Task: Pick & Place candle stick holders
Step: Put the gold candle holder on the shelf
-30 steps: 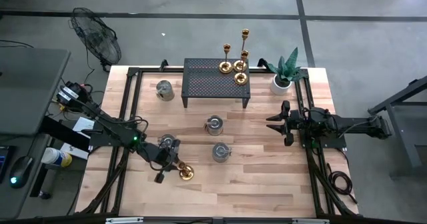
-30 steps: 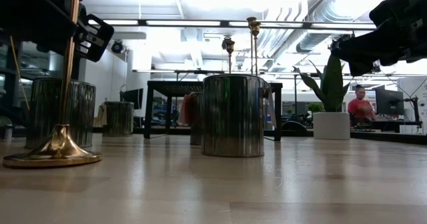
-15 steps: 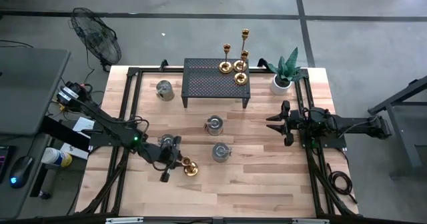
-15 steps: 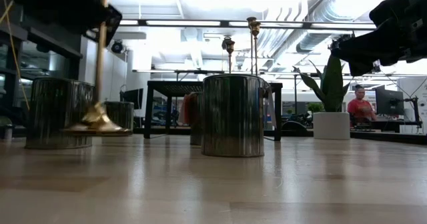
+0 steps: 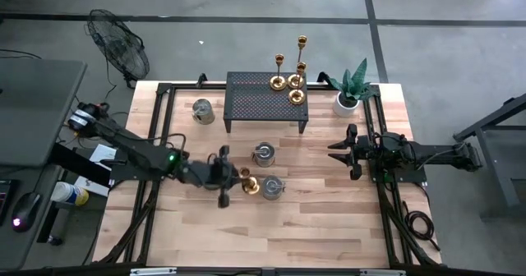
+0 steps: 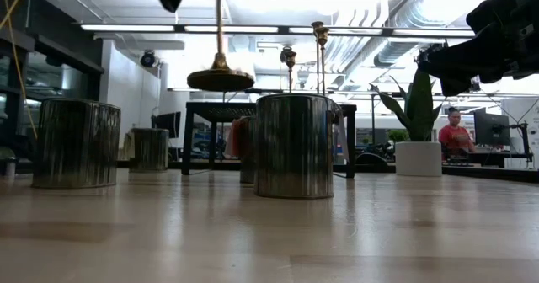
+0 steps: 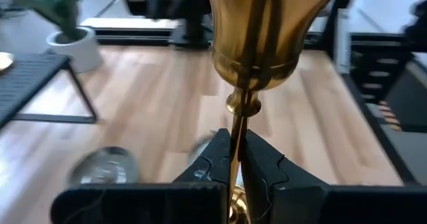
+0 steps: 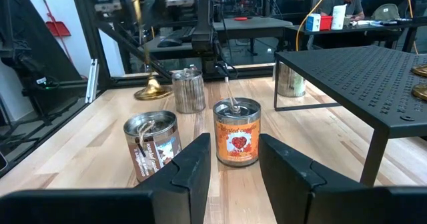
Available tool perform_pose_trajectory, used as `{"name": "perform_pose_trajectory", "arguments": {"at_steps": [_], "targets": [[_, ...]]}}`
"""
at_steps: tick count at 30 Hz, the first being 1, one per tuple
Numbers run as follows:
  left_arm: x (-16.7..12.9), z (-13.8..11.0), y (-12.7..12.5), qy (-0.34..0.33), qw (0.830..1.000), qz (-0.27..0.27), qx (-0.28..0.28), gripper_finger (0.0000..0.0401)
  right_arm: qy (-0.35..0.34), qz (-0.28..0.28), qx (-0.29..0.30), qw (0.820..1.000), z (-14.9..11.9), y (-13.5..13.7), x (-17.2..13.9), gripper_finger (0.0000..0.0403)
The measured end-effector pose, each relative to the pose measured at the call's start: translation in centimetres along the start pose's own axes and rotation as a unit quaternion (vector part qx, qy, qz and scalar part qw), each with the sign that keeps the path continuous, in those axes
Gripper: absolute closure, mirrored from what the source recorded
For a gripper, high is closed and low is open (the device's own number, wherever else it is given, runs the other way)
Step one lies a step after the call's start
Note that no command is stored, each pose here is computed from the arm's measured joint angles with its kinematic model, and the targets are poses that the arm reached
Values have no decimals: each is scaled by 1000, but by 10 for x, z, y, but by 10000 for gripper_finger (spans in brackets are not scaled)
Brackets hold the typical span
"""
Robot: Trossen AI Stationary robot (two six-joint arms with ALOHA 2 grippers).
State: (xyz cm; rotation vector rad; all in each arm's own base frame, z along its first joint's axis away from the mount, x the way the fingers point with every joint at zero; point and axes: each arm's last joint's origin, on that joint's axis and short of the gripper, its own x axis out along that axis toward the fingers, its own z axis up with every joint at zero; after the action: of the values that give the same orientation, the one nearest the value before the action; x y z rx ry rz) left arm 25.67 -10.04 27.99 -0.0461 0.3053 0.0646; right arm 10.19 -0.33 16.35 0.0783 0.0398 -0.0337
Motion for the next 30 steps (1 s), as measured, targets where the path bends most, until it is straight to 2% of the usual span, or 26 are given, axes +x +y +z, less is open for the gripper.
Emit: {"name": "perform_pose_trajectory", "arguments": {"at_steps": [6,14,21,26,30], "targets": [[8,26,32,2,998,57,-11,393,0,0,0,1000,0,0,0,285],[16,51,84,-5,995,94,-32,393,0,0,0,1000,0,0,0,285],[14,78,122,-29,991,129,-4,393,0,0,0,1000,0,0,0,285],[17,91,146,-32,993,116,15,393,0,0,0,1000,0,0,0,285],[22,91,168,-21,994,108,29,393,0,0,0,1000,0,0,0,285]]}}
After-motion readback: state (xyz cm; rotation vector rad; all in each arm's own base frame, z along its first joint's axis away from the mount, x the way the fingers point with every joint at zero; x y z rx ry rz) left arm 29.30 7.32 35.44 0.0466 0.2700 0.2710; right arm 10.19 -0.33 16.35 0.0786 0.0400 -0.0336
